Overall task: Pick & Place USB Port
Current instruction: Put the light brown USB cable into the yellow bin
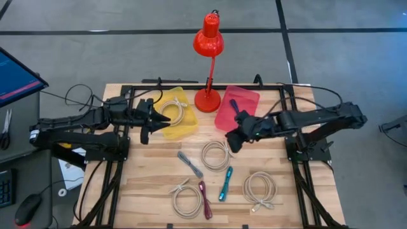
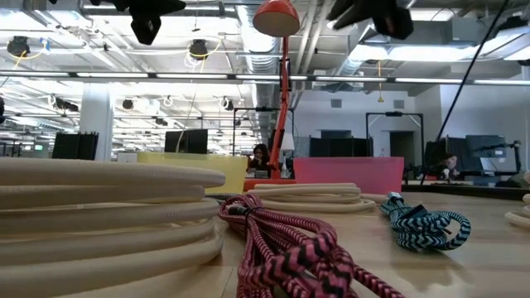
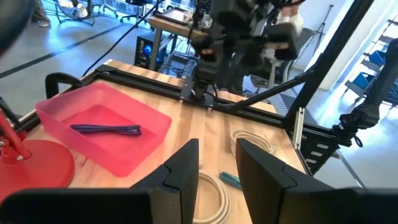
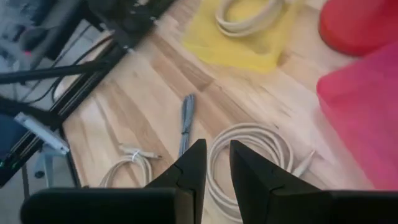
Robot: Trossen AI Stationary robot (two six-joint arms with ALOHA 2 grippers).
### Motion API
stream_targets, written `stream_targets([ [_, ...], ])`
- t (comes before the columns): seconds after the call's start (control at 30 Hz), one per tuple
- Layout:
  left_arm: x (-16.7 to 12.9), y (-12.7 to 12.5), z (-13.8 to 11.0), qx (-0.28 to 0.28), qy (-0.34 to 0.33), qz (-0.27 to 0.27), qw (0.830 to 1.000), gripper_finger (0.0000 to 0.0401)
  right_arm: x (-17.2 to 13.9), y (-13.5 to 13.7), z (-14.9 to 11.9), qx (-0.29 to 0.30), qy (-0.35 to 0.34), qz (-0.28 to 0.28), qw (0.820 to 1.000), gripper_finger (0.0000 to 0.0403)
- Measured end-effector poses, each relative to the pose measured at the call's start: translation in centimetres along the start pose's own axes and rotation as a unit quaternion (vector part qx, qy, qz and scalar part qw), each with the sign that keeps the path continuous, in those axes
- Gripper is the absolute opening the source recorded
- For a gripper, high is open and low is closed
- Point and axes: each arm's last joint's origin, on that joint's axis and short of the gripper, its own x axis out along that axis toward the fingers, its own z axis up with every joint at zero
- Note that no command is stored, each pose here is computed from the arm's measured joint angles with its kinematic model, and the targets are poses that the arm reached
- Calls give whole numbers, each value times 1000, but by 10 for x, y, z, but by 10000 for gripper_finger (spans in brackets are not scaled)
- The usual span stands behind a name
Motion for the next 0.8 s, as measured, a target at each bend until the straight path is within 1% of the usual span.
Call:
stream_targets([
  [0.2, 0, -1, 0, 0, 0, -2, 1000, 106, 28, 2, -8, 66, 23, -35, 997, 64],
  [0.33, 0, -1, 0, 0, 0, -2, 1000, 106, 46, 1, -16, 123, 39, -67, 989, 64],
  [0.4, 0, -1, 0, 0, 0, -2, 1000, 106, 56, 2, -20, 140, 45, -81, 986, 64],
  [0.6, 0, -1, 0, 2, 0, -2, 1000, 106, 84, -2, -34, 169, 65, -130, 975, 70],
  [0.8, 0, -1, 0, 3, 2, -2, 1000, 106, 102, -10, -49, 175, 114, -185, 960, 101],
])
